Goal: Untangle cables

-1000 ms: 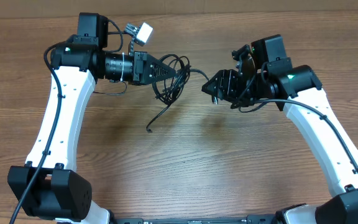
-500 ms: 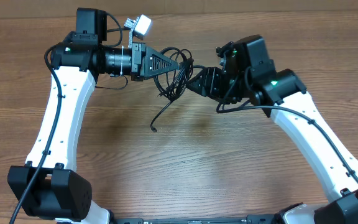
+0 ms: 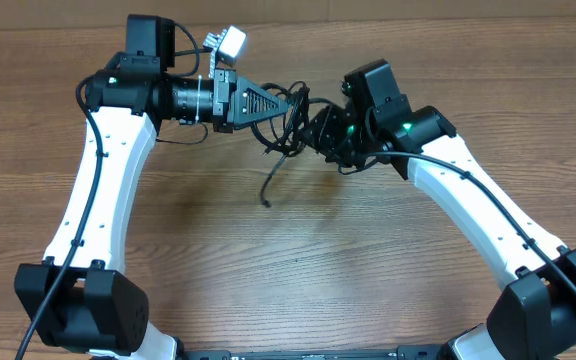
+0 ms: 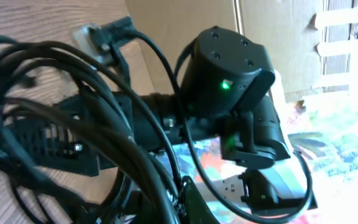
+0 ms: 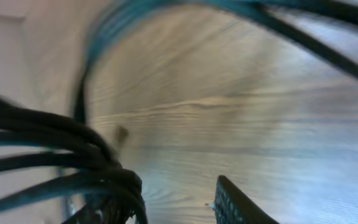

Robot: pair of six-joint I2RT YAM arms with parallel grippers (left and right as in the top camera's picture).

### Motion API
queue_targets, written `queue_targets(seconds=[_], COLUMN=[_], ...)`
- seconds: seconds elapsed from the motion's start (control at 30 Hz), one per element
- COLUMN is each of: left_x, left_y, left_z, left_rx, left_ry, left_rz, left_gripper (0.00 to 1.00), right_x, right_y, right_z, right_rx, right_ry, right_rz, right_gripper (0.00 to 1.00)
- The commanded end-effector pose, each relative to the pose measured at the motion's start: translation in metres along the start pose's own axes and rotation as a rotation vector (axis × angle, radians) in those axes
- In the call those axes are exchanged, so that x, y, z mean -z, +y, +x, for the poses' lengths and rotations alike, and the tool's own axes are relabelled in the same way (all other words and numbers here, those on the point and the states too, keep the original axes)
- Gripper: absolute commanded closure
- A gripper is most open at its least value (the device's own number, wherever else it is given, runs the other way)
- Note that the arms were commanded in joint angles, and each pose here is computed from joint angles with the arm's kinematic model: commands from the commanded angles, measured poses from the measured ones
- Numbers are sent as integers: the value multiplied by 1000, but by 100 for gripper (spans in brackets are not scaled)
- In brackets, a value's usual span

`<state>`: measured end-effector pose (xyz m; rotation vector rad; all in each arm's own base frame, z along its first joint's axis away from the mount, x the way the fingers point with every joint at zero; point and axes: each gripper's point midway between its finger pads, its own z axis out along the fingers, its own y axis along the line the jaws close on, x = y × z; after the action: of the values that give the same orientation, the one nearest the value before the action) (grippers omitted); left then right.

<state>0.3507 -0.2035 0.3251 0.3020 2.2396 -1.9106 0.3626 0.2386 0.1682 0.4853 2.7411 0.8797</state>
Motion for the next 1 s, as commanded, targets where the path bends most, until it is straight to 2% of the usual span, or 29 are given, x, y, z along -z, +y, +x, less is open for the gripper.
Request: queue_targets(seconds=[0.0,0.17,0.33,0.43,0.67,0.77,0.87,0.97], left_x=[20,40,66,72,83,89,86,71], left_y=[-34,-34,-16,-1,47,72,83,90], left_z=[-3,-12,-27,-32,-32,-25,-15,-4], left_rx=[-25,-43,-27,-22,36,80,78,58], left_ry=[-5,-49,-146,-188,-250,-250,-215,-150], left_rz=[128,141,60,-18,-282,-424,-496,-560], left_gripper=[96,96,96,96,96,96,96,96], right_x=[-7,5,19,29,74,75,66,54], right_y=[-63,-96,-125,-143,-204,-208,-197,-181], right_z=[-25,-24,-24,-23,-33,-33,-30,-29], right_rx=[-93,-56,-9,22,-39,-44,17,35], right_ry=[-117,-101,-45,-13,-35,-6,37,44], right_rz=[264,394,480,540,795,770,698,621], right_gripper=[61,61,62,62,62,62,63,60])
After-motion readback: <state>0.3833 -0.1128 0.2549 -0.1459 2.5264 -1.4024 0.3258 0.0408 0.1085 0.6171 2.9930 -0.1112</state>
